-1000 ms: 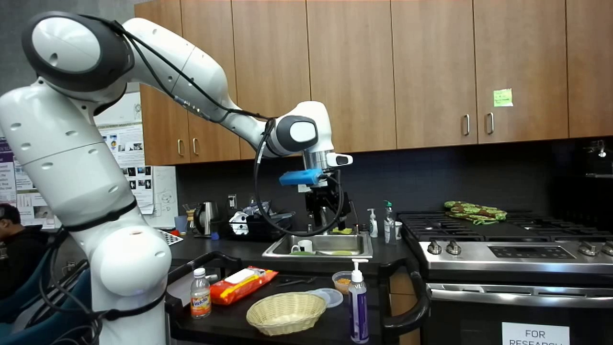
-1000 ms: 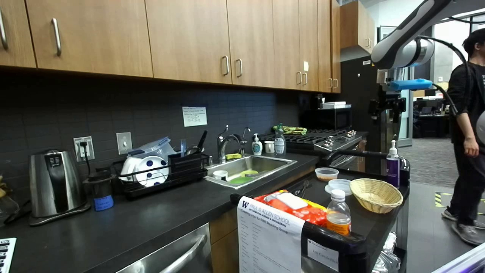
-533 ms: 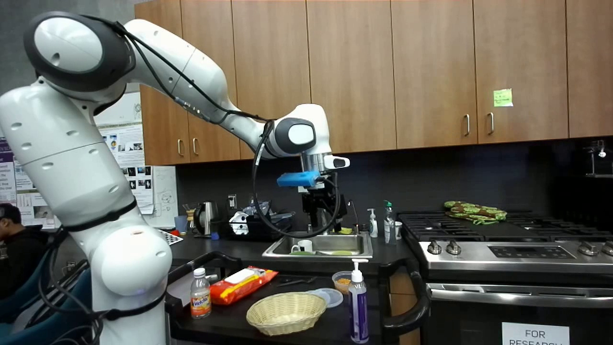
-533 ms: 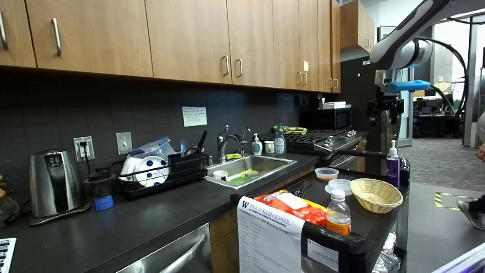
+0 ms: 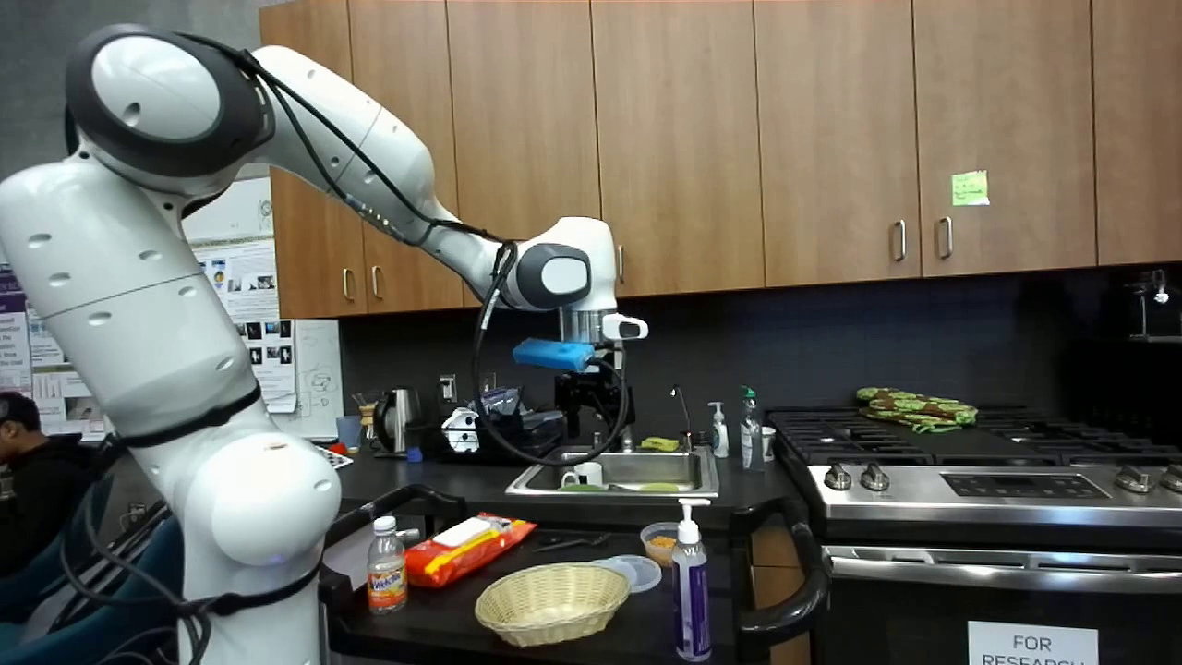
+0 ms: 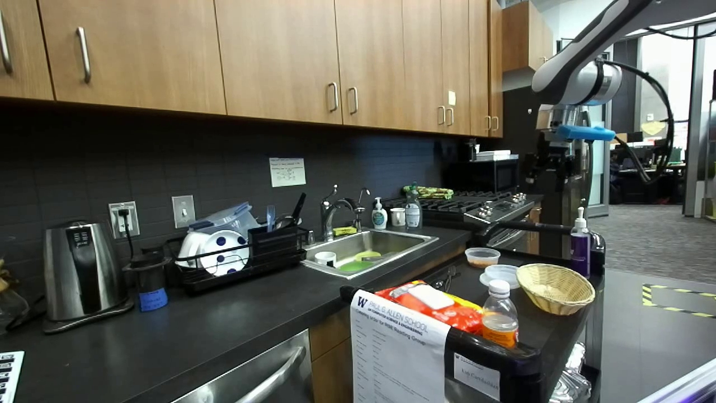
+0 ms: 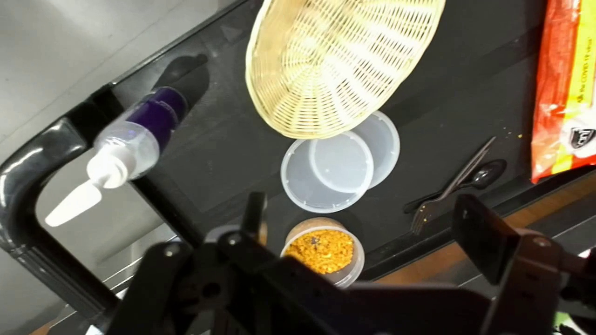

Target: Open the orange packet of wipes.

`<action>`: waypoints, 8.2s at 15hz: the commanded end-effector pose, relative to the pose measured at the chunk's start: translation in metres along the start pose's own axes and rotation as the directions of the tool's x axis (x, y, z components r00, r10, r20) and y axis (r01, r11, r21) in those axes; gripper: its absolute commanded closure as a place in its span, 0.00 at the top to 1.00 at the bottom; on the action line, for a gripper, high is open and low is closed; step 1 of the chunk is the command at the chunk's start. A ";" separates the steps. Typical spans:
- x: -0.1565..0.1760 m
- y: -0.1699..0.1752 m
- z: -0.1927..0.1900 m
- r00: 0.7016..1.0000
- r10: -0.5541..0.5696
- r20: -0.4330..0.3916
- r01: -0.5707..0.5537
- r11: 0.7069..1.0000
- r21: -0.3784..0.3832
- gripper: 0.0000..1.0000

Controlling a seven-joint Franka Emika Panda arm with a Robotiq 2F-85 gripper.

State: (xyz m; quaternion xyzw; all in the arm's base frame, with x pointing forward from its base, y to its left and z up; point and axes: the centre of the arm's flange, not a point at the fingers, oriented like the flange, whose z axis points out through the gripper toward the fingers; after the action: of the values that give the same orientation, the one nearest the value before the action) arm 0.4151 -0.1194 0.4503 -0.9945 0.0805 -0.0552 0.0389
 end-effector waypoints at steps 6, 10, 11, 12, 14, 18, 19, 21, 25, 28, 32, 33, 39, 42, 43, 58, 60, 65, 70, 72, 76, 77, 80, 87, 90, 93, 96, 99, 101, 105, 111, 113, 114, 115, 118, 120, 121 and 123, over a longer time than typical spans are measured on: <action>0.003 -0.081 0.036 0.986 -0.158 0.049 0.149 0.977 0.150 1.00; 0.003 -0.127 0.062 0.976 -0.204 0.074 0.182 0.957 0.227 1.00; 0.003 -0.138 0.068 0.974 -0.212 0.080 0.188 0.952 0.242 1.00; 0.004 -0.149 0.076 0.971 -0.223 0.083 0.195 0.946 0.257 1.00; 0.005 -0.168 0.091 0.967 -0.237 0.095 0.201 0.936 0.288 1.00; 0.006 -0.200 0.124 0.958 -0.255 0.127 0.200 0.920 0.338 1.00; 0.006 -0.206 0.130 0.957 -0.256 0.132 0.197 0.916 0.349 1.00; 0.009 -0.218 0.143 0.955 -0.259 0.143 0.192 0.910 0.367 1.00; 0.015 -0.233 0.168 0.952 -0.252 0.171 0.167 0.901 0.400 1.00; 0.015 -0.241 0.182 0.947 -0.257 0.194 0.155 0.893 0.423 1.00; 0.013 -0.252 0.198 0.940 -0.262 0.217 0.141 0.881 0.452 1.00; 0.011 -0.254 0.202 0.938 -0.264 0.224 0.137 0.878 0.458 1.00; 0.003 -0.260 0.228 0.923 -0.290 0.255 0.137 0.863 0.486 1.00; 0.002 -0.261 0.238 0.915 -0.303 0.266 0.140 0.858 0.493 1.00; 0.001 -0.261 0.241 0.912 -0.311 0.267 0.146 0.855 0.498 1.00; 0.003 -0.290 0.242 0.869 -0.425 0.253 0.222 0.793 0.567 1.00; 0.007 -0.287 0.237 0.869 -0.429 0.246 0.229 0.790 0.568 1.00; 0.017 -0.281 0.233 0.862 -0.449 0.235 0.249 0.779 0.576 1.00; 0.020 -0.268 0.242 0.859 -0.442 0.258 0.236 0.790 0.566 1.00; 0.020 -0.265 0.246 0.858 -0.440 0.266 0.231 0.792 0.565 1.00; 0.020 -0.263 0.257 0.854 -0.438 0.281 0.217 0.791 0.572 1.00; 0.020 -0.263 0.260 0.853 -0.438 0.284 0.215 0.791 0.573 1.00; 0.020 -0.265 0.264 0.848 -0.444 0.290 0.214 0.787 0.579 1.00; 0.021 -0.278 0.260 0.835 -0.472 0.283 0.236 0.771 0.591 1.00; 0.022 -0.280 0.257 0.830 -0.481 0.282 0.242 0.767 0.594 0.83; 0.023 -0.278 0.257 0.826 -0.486 0.284 0.252 0.770 0.587 0.62; 0.023 -0.275 0.256 0.828 -0.484 0.284 0.252 0.773 0.583 0.38; 0.025 -0.272 0.255 0.830 -0.481 0.283 0.254 0.777 0.576 0.16; 0.026 -0.269 0.254 0.832 -0.477 0.282 0.252 0.779 0.575 0.02; 0.026 -0.268 0.251 0.834 -0.476 0.280 0.256 0.783 0.567 0.00; 0.022 -0.278 0.248 0.832 -0.479 0.280 0.298 0.812 0.502 0.00; 0.019 -0.284 0.245 0.832 -0.480 0.280 0.320 0.826 0.464 0.00; 0.018 -0.287 0.242 0.830 -0.483 0.281 0.329 0.829 0.452 0.00; 0.017 -0.290 0.239 0.828 -0.484 0.282 0.335 0.831 0.443 0.00; 0.013 -0.300 0.227 0.823 -0.495 0.280 0.357 0.833 0.423 0.00; 0.010 -0.307 0.221 0.818 -0.504 0.277 0.375 0.833 0.407 0.00; 0.007 -0.310 0.219 0.815 -0.508 0.279 0.382 0.833 0.400 0.00; 0.003 -0.317 0.214 0.809 -0.518 0.278 0.398 0.830 0.390 0.00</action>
State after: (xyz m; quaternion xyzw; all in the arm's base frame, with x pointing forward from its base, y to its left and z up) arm 0.5064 0.1931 0.2546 -0.9533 -0.1784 0.1168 0.2141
